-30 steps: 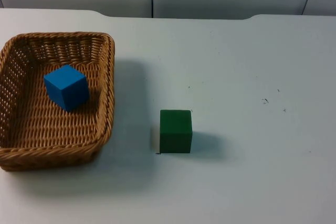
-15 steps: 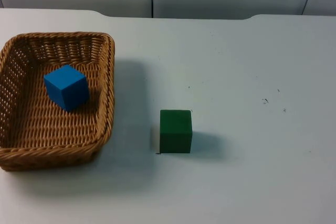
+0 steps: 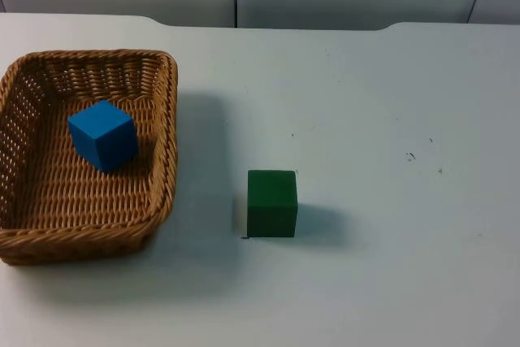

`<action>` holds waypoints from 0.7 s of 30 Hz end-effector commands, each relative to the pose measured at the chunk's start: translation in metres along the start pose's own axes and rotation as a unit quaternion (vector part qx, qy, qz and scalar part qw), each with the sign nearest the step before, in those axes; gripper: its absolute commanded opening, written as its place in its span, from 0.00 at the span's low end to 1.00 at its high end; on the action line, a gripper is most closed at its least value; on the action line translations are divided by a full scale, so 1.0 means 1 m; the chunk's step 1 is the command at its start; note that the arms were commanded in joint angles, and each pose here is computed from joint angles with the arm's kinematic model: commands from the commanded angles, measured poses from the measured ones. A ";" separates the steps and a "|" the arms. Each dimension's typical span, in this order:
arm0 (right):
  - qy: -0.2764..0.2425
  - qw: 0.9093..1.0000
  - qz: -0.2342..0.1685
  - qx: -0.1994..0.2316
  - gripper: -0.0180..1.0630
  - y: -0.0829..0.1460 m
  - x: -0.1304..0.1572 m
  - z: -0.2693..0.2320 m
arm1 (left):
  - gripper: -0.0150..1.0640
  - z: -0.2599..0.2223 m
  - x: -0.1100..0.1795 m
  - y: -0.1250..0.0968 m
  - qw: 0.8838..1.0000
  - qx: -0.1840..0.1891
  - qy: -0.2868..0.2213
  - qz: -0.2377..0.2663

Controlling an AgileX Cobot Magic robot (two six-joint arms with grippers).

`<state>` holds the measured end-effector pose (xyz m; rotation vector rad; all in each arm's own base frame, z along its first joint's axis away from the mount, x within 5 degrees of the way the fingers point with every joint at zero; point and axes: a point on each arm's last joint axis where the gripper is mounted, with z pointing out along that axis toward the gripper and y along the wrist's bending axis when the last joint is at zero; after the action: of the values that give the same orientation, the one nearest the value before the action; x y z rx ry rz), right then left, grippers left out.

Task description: Pick up the basket with the left hand and place the blue cube into the basket with the right hand.

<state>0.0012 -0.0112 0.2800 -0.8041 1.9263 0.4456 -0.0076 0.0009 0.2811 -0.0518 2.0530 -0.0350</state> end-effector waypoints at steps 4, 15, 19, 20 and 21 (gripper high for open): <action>-0.003 1.000 0.009 -0.008 0.95 0.002 0.001 0.002 | 0.99 0.001 0.001 0.000 1.000 0.002 -0.003 -0.004; -0.003 1.000 0.008 -0.010 0.95 0.002 0.001 0.002 | 0.99 0.001 0.001 0.000 1.000 0.002 -0.003 -0.004; -0.003 1.000 -0.005 -0.011 0.95 0.002 0.001 0.002 | 0.99 0.001 0.001 0.000 1.000 0.002 -0.003 -0.004; -0.003 1.000 -0.009 -0.008 0.95 0.002 0.001 0.002 | 0.99 0.001 0.001 0.000 1.000 0.002 -0.003 -0.004; -0.003 1.000 -0.011 -0.005 0.95 0.001 0.001 0.002 | 0.99 0.001 0.001 0.000 1.000 0.002 -0.003 -0.004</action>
<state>0.0001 -0.0102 0.2799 -0.8171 1.9248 0.4607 -0.0076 0.0009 0.2811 -0.0518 2.0530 -0.0350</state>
